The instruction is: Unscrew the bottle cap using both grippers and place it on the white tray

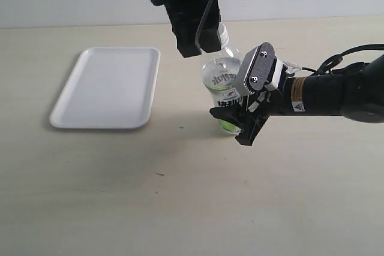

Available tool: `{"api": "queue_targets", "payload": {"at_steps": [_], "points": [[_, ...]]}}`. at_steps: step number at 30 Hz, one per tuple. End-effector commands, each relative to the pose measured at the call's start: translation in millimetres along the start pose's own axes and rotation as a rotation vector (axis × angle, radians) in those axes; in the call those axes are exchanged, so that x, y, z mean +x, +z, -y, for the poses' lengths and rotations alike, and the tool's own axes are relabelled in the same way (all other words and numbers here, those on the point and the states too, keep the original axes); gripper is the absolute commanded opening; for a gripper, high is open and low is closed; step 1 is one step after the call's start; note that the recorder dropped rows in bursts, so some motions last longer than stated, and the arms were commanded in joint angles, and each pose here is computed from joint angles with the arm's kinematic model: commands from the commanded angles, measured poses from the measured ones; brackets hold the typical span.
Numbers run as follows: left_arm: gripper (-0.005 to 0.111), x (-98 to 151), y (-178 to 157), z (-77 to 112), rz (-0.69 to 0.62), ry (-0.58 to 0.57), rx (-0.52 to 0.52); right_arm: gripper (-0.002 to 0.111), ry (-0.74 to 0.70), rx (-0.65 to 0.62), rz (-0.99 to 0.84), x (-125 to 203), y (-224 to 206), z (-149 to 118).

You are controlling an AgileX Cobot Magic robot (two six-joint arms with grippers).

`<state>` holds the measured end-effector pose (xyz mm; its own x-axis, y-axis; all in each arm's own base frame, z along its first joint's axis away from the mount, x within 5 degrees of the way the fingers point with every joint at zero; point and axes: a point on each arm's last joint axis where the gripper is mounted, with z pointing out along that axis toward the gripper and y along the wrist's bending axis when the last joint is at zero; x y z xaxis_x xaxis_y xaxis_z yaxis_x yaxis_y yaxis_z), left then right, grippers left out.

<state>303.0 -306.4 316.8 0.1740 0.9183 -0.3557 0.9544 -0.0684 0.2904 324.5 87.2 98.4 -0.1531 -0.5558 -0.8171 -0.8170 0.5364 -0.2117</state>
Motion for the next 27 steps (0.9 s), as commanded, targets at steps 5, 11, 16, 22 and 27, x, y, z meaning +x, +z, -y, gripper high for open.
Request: {"api": "queue_targets", "payload": {"at_steps": [5, 11, 16, 22, 27], "points": [[0.000, -4, -1, 0.5, 0.032, -0.182, 0.005, 0.000, -0.020, -0.011, -0.126, 16, 0, -3], [0.000, -5, -1, 1.3, 0.043, -0.405, 0.020, 0.000, -0.018, -0.009, -0.126, 16, 0, -3], [0.000, -11, -2, 3.5, 0.089, -0.658, 0.068, 0.000, -0.017, -0.010, -0.127, 16, 1, -3], [0.000, -14, -2, 7.2, 0.104, -0.749, 0.125, 0.000, -0.015, -0.009, -0.127, 16, 1, -3], [0.018, -14, -2, 6.4, 0.113, -0.750, 0.119, 0.000, -0.013, -0.009, -0.127, 16, 1, -3]]}}
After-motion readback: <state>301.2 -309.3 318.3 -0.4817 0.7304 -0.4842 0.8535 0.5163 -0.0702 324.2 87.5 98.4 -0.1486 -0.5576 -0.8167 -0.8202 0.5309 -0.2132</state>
